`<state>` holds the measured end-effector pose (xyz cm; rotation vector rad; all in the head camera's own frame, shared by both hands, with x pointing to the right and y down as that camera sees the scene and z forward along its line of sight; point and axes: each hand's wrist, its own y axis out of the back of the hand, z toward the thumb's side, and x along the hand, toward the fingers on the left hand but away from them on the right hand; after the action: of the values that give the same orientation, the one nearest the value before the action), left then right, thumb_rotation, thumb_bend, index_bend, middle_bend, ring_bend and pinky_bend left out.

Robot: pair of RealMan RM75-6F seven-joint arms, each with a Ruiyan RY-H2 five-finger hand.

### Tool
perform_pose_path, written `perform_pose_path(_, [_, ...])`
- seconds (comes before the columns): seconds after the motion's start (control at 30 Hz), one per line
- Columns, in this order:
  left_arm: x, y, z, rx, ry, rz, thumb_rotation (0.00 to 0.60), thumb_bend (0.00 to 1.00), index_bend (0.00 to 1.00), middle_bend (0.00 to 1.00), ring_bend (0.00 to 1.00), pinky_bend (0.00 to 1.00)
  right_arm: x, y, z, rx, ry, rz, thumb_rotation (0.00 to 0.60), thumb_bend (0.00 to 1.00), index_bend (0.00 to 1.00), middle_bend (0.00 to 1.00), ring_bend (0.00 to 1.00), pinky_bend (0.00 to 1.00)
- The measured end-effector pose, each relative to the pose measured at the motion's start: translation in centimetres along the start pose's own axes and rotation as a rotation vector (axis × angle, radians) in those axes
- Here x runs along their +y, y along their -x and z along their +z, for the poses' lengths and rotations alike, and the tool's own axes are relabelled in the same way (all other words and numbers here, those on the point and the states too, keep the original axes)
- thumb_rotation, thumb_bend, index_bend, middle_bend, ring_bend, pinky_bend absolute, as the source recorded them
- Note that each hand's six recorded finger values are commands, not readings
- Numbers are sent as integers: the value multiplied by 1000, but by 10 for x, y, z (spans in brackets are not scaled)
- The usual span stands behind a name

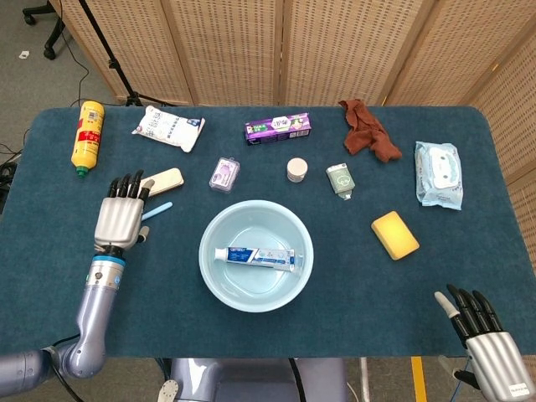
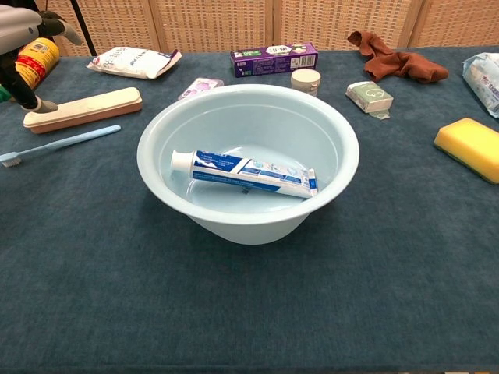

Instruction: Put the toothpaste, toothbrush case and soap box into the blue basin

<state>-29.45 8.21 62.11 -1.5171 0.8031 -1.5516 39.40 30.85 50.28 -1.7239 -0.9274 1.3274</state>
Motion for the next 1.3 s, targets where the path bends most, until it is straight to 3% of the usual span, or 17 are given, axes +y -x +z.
perform_pose_path(0.53, [-31, -52, -36, 165, 10, -57, 600, 247, 0, 0, 0, 98, -20, 13, -9, -44, -32, 56, 600, 131, 0, 0, 0, 0])
perform_pose_path(0.87, [-39, -76, -27, 167, 0, -55, 600, 248, 0, 0, 0, 98, -23, 15, -9, -47, -44, 57, 600, 131, 0, 0, 0, 0])
perform_pose_path(1.3, [-61, -90, -20, 187, 7, -109, 600, 254, 0, 0, 0, 98, -24, 16, -10, -50, -49, 53, 600, 131, 0, 0, 0, 0])
